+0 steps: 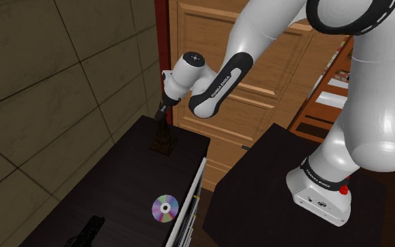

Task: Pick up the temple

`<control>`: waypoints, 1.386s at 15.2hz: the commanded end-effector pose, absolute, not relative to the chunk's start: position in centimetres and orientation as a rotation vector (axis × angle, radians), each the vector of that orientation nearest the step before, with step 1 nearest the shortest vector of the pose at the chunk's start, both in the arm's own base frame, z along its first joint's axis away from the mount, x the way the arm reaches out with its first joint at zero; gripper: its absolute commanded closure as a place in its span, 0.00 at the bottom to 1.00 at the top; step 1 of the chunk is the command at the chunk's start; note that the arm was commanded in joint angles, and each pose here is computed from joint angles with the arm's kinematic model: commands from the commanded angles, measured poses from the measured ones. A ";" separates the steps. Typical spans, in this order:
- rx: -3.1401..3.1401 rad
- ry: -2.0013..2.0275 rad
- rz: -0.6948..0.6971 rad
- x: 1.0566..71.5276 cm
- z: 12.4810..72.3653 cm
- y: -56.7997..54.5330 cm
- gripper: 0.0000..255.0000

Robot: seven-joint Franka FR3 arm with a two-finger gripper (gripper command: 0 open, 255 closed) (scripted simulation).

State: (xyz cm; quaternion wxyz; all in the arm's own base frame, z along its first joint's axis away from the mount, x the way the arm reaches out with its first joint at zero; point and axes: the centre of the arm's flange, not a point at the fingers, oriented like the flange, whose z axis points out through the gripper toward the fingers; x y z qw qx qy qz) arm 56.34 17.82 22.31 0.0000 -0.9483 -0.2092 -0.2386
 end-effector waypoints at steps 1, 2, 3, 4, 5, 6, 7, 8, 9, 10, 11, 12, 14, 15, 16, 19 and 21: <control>-2.979 -0.658 -0.751 56.3 21.2 17.8 0.00; -2.979 -0.658 -0.751 56.3 20.7 17.8 0.00; -2.979 -0.658 -0.751 56.3 19.9 17.8 0.00; -2.979 -0.658 -0.751 56.3 19.9 17.8 0.00; -2.979 -0.658 -0.751 56.3 19.9 17.8 0.00; -2.979 -0.658 -0.751 56.4 19.9 17.8 1.00; -2.979 -0.658 -0.751 56.3 19.9 17.8 1.00; -2.979 -0.658 -0.751 56.4 19.9 17.8 1.00; -2.979 -0.658 -0.751 56.3 19.9 17.8 1.00; -2.979 -0.658 -0.751 56.4 19.9 17.8 1.00; -2.979 -0.658 -0.751 56.4 19.9 17.8 1.00; -2.979 -0.658 -0.751 56.4 19.9 17.8 1.00; -2.979 -0.658 -0.751 56.4 19.9 17.8 1.00; -2.979 -0.658 -0.751 56.3 19.9 17.8 1.00; -2.979 -0.658 -0.751 56.3 20.4 17.8 1.00; -2.979 -0.658 -0.751 56.3 22.0 17.8 1.00; -2.979 -0.658 -0.751 56.3 23.0 17.8 1.00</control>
